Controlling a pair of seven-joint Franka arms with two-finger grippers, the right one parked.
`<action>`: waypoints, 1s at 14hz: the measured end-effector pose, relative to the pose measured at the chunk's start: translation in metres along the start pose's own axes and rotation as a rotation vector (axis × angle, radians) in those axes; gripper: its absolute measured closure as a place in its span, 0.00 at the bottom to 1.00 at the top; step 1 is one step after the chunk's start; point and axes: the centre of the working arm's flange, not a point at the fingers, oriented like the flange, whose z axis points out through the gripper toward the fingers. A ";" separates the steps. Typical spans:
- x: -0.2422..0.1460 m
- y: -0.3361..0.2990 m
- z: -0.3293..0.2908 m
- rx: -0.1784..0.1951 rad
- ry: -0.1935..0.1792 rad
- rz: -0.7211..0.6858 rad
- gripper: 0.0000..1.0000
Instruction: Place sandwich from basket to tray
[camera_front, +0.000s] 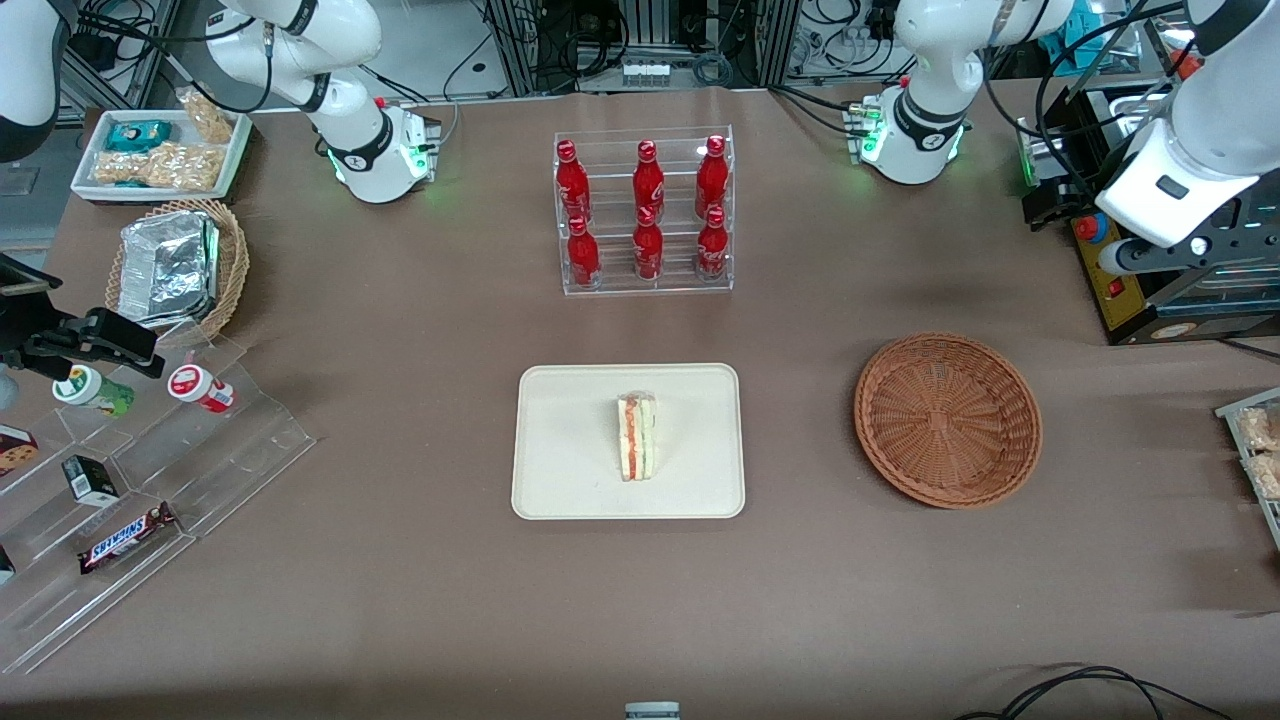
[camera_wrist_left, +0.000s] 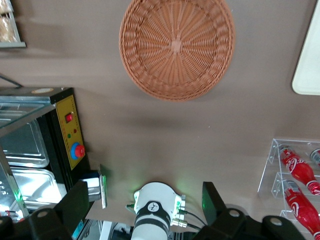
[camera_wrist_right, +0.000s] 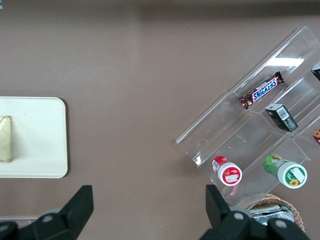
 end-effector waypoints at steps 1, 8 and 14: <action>0.000 -0.001 -0.005 -0.004 0.013 0.000 0.00; 0.000 -0.051 -0.004 -0.008 -0.030 -0.094 0.00; 0.007 -0.061 -0.007 -0.085 0.009 -0.106 0.00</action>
